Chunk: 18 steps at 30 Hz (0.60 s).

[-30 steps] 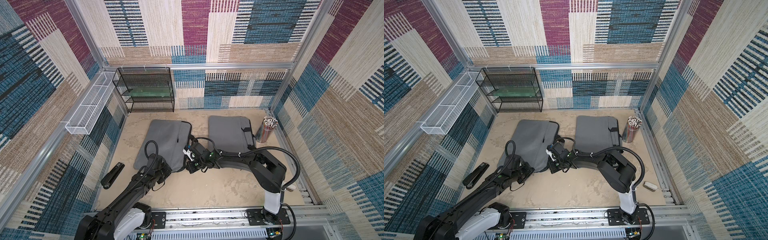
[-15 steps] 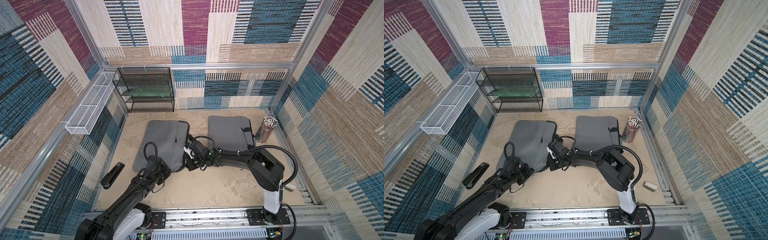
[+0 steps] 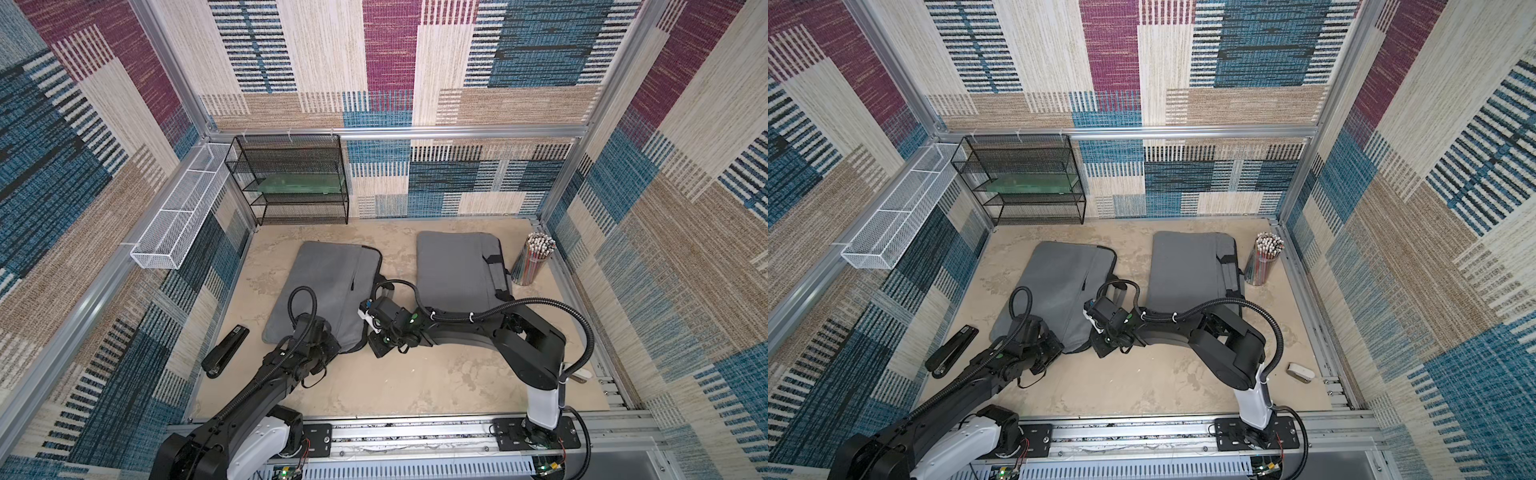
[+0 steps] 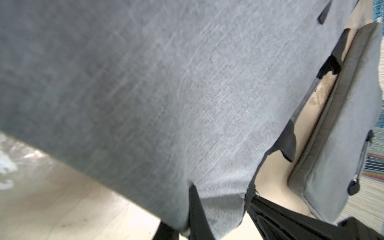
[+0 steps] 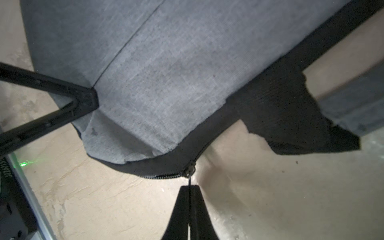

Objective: Open the zippered laptop bag and take out the laptop
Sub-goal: Unzip the zipper on the zippered laptop bag.

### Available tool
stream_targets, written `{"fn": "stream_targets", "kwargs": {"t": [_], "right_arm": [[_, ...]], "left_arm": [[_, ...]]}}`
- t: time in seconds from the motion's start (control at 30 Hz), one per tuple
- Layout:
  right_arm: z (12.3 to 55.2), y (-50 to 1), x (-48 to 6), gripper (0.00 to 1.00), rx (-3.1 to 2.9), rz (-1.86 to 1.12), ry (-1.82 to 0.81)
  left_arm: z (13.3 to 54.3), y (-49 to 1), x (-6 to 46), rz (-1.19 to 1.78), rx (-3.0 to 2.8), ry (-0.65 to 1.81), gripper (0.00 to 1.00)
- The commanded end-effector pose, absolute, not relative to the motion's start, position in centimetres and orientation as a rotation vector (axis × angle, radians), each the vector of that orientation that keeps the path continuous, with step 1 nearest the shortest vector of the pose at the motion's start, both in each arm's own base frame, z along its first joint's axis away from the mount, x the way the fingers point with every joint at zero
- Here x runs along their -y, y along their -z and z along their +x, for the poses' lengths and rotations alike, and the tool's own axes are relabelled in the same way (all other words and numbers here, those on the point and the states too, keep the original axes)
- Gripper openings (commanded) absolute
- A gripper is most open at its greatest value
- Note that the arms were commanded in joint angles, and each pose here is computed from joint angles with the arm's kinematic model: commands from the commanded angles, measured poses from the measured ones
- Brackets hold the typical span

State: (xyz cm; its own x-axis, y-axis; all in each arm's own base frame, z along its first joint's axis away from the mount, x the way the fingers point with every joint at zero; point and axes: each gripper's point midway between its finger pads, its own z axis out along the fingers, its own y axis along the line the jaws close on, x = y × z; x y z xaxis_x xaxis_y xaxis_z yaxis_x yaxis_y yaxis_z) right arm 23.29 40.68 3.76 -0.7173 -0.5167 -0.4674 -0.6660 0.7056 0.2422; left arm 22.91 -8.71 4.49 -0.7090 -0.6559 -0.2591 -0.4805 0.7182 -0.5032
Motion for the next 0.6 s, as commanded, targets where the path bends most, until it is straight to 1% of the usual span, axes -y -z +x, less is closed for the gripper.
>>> {"fn": "stream_targets", "kwargs": {"t": [0.0, 0.07, 0.1, 0.17, 0.47, 0.57], "right_arm": [[23.0, -1.8, -36.4, 0.00, -2.628, -0.965, -0.254], [23.8, -1.5, -35.6, 0.00, -2.626, -0.940, -0.155], [23.1, -1.4, -35.9, 0.00, -2.617, -0.957, -0.120], [23.8, -1.3, -35.5, 0.00, -2.621, -0.919, -0.056], [26.6, -2.4, -34.6, 0.00, -2.586, -0.742, 0.092], [27.0, -2.4, -34.3, 0.00, -2.579, -0.727, 0.119]], "left_arm": [[23.0, -4.2, 5.9, -0.871, -2.476, 0.351, 0.00], [23.1, -4.3, 5.8, -0.868, -2.474, 0.348, 0.00], [23.1, -4.3, 5.7, -0.865, -2.474, 0.344, 0.00], [22.9, -4.2, 5.6, -0.866, -2.480, 0.335, 0.00], [22.2, -3.7, 5.2, -0.869, -2.493, 0.321, 0.00], [21.9, -3.7, 4.9, -0.859, -2.498, 0.308, 0.00]]}}
